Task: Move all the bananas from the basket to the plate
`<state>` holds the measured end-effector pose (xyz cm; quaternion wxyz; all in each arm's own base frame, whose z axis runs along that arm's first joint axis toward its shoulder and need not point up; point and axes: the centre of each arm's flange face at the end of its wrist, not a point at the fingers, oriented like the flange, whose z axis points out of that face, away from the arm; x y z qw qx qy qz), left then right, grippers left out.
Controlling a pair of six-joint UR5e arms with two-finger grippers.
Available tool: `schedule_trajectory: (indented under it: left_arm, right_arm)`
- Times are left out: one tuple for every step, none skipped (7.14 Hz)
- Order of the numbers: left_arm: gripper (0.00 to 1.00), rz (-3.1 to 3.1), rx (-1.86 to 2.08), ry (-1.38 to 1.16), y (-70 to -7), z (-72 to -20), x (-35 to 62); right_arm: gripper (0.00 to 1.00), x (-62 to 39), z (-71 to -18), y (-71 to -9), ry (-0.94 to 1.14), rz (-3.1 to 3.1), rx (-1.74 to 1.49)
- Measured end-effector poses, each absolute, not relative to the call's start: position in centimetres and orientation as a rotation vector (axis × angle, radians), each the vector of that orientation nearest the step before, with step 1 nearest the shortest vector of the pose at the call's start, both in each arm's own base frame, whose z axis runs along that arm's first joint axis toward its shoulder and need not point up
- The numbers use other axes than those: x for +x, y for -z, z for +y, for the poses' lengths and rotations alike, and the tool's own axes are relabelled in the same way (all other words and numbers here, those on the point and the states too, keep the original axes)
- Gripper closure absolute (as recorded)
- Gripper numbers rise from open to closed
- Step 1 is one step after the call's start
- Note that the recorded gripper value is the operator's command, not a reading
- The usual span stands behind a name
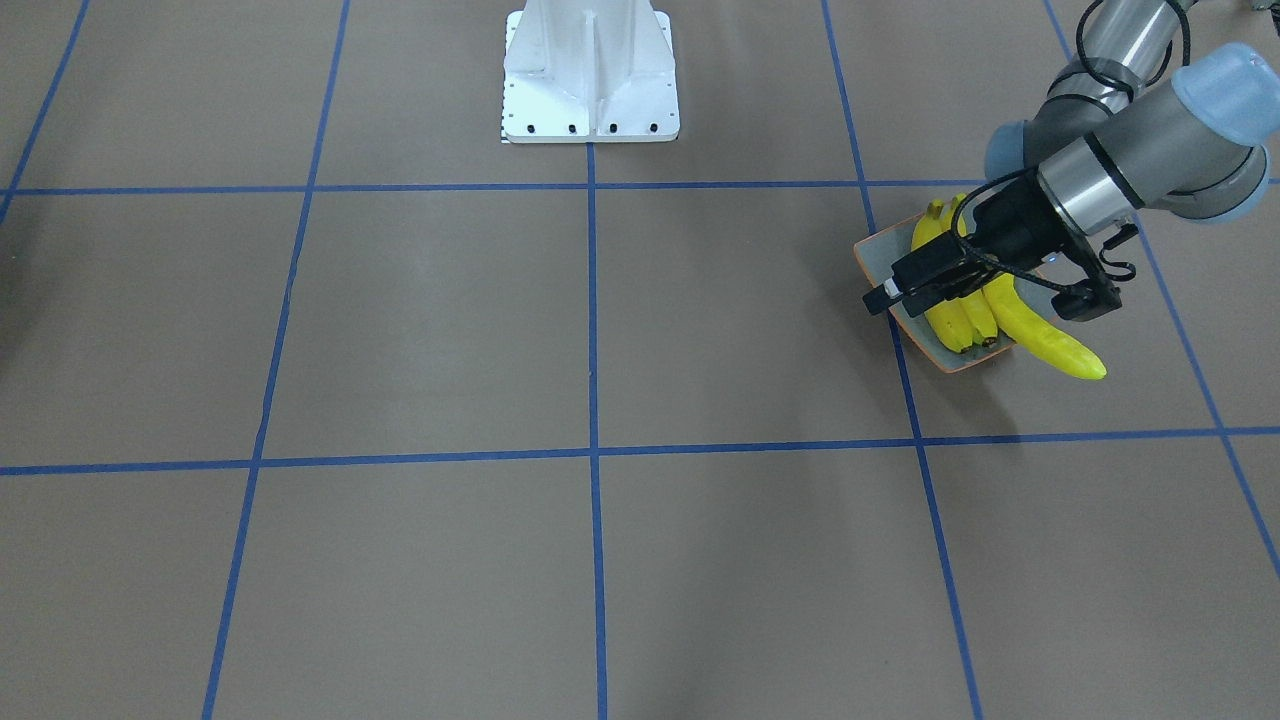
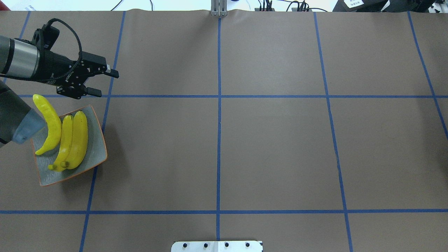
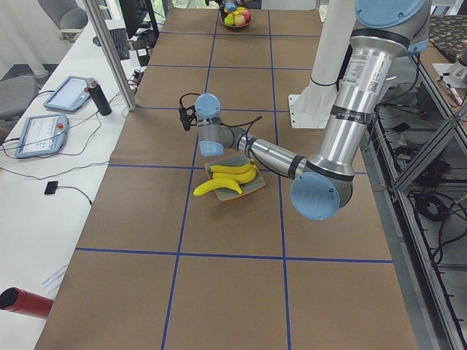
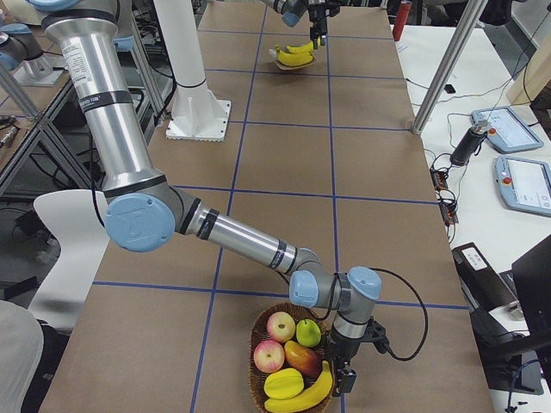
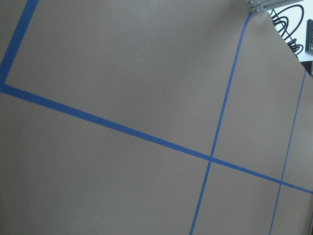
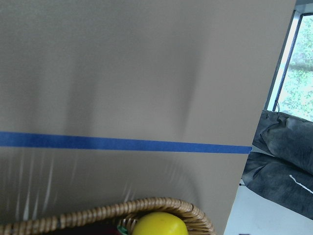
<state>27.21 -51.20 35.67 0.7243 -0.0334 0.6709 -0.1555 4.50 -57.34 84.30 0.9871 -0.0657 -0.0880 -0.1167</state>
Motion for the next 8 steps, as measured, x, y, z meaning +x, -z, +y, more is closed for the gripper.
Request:
schedule_trajectory:
  left_arm:
    - [0.00,1.480,-0.075,0.342,-35.66,-51.19,27.30]
    - [0.00,1.480,-0.075,0.342,-35.65,-51.19,27.32]
    - [0.00,1.481,-0.075,0.340,-35.57,-51.17,27.37]
    - [0.00,1.483,-0.075,0.338,-35.46,-51.16,27.45]
    - [0.00,1.483,-0.076,0.336,-35.38,-51.12,27.55]
    - [0.00,1.484,-0.077,0.334,-35.35,-51.07,27.68]
    - [0.00,1.484,-0.078,0.333,-35.33,-51.04,27.73]
    - [0.00,1.484,-0.078,0.332,-35.33,-51.03,27.76]
  right_arm:
    - [0.19,4.51,-57.01,-84.65,0.232,-0.177,-0.139]
    - [0.31,4.52,-56.70,-84.96,0.230,-0.178,-0.146]
    - [0.46,4.54,-56.47,-85.20,0.228,-0.178,-0.150]
    - [0.60,4.55,-56.34,-85.35,0.221,-0.177,-0.154]
    - [0.71,4.56,-56.30,-85.42,0.215,-0.177,-0.156]
    - [0.82,4.56,-56.29,-85.43,0.212,-0.177,-0.157]
    - [0.95,4.55,-56.31,-85.41,0.211,-0.176,-0.156]
    - [1.00,4.56,-56.36,-85.35,0.211,-0.176,-0.152]
